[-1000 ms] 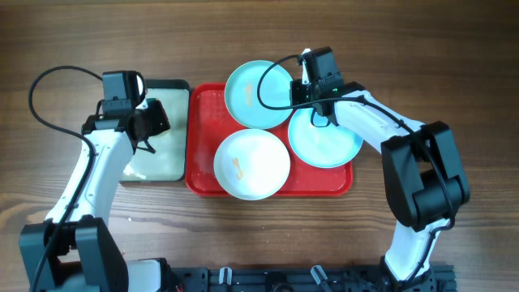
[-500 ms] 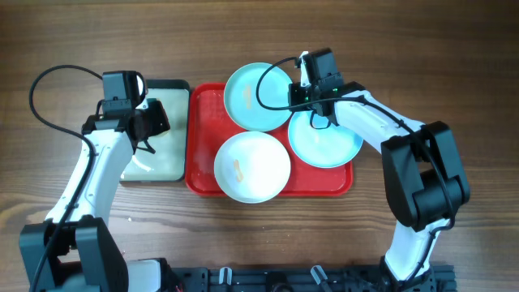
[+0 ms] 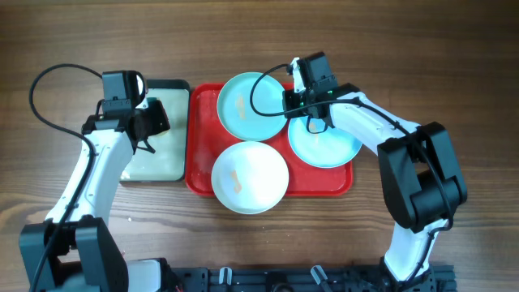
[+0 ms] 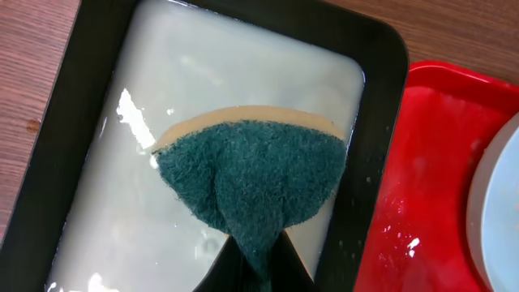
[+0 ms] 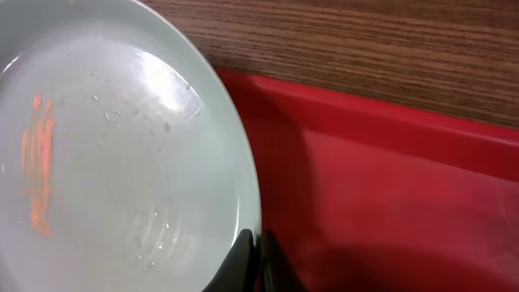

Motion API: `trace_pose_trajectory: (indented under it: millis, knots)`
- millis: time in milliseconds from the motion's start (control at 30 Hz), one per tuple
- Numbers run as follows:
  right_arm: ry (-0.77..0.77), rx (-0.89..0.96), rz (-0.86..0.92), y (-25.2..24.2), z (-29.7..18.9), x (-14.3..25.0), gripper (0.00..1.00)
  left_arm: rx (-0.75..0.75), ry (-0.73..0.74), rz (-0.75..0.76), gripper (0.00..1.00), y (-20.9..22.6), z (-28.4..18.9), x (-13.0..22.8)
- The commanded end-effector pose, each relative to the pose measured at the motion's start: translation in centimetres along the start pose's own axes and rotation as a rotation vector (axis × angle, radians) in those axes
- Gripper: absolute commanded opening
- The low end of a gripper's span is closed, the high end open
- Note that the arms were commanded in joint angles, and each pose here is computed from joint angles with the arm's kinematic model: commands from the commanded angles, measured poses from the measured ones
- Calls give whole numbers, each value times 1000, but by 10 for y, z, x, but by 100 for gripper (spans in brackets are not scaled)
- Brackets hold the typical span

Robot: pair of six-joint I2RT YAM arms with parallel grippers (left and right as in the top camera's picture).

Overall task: Clean dirty plates on tray and stack at the side
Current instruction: 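Release the white plate and grip the upper light-blue plate rim with right gripper, then lift the sponge with the left gripper and move it onto the light-blue plate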

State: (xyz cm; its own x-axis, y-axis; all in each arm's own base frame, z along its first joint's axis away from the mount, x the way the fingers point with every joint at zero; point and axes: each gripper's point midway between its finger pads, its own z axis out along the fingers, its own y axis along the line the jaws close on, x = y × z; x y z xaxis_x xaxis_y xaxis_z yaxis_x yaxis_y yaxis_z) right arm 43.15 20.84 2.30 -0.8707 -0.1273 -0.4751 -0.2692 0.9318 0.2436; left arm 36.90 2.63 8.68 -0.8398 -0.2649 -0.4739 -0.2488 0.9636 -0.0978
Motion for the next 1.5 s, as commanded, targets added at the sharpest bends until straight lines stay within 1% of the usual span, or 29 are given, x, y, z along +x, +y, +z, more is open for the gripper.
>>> trace_pose_trajectory:
  millis: [0, 333, 500, 700, 733, 833, 900, 1000, 1167, 1367, 1467]
  knots:
    - [27, -14, -34, 2, 6, 7, 4, 13, -12, 28, 4, -1, -2, -2]
    - [34, -13, -38, 1, 6, 9, 4, 8, -25, 157, 4, -1, -2, -5]
    - [47, -10, -36, 1, 6, 12, 4, -55, -62, 157, 4, 9, -2, -14]
    - [39, -24, -33, 3, 6, 10, 4, -54, -62, 157, 4, 9, -2, -14]
    - [35, -42, -34, 6, 6, 9, 7, -54, -66, 156, 4, 9, -2, -15]
    - [38, -65, -32, 10, 6, 9, 20, -53, -75, 156, 4, 8, -3, -17]
    - [41, -64, -32, 10, 6, 10, 22, -52, -82, 156, 4, 8, -3, -19]
    - [36, -65, -33, 11, 6, 9, 26, -49, -108, 154, 4, 6, -6, -27]
    - [35, -66, -33, 11, 6, 9, 27, -43, -160, 153, 4, 2, -17, -49]
    - [34, -66, -33, 11, 6, 8, 27, -52, -211, 134, 4, 2, -23, -64]
    - [34, -66, -25, 11, 6, 8, 26, -44, -262, 109, 4, -3, -39, -87]
